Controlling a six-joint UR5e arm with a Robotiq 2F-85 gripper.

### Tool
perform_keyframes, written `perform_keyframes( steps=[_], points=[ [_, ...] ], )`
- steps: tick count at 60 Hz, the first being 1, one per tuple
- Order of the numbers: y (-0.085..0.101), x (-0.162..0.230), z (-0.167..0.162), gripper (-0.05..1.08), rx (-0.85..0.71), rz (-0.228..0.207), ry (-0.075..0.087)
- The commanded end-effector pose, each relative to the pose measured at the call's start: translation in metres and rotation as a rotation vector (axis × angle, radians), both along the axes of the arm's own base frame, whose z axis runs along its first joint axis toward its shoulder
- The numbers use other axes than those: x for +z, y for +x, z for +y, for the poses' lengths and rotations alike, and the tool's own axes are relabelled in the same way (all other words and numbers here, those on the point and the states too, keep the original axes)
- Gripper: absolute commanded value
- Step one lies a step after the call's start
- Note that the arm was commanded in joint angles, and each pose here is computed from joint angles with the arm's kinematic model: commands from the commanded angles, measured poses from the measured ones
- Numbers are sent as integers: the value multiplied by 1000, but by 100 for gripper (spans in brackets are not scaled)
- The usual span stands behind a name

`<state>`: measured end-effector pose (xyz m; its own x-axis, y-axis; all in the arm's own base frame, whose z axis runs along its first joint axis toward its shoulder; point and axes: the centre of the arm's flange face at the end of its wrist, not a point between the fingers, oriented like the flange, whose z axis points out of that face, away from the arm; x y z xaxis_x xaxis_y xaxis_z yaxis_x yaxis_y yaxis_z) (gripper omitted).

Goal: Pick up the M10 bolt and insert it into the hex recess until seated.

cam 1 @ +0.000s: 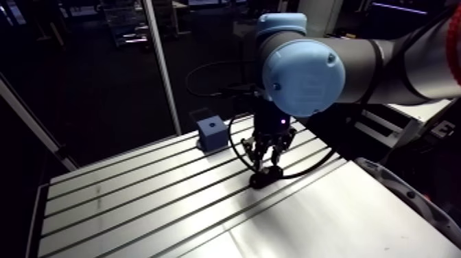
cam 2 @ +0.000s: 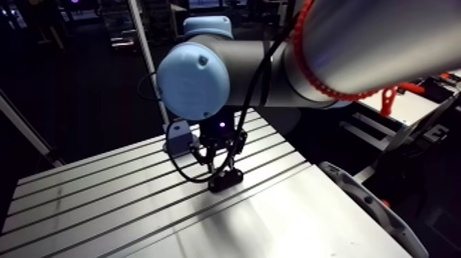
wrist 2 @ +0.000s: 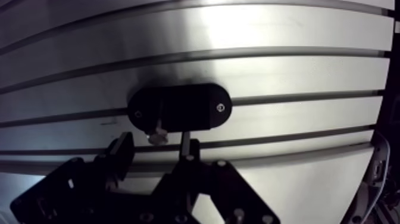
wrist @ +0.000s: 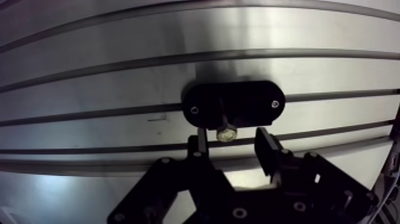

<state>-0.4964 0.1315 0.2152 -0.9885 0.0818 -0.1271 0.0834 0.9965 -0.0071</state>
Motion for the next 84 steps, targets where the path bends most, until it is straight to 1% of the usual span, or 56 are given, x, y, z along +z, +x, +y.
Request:
perform_keyframes(
  steps=[1, 3, 13, 20, 39, 51, 62, 68, 84],
  points=[
    [0, -3, -1, 47, -1, -5, -2],
    [1, -5, 0, 47, -2, -11, -5],
    [3, -9, -2, 48, -1, -19, -10],
    [3, -9, -2, 50, -1, -19, -10],
    [3, -10, -2, 50, 0, -20, -11],
    [1, -8, -1, 50, 2, -7, -4],
    [1, -8, -1, 52, 2, -7, -4],
    [1, -11, -1, 53, 1, -13, -7],
    [2, -13, -2, 55, 2, -16, -9]
  ],
)
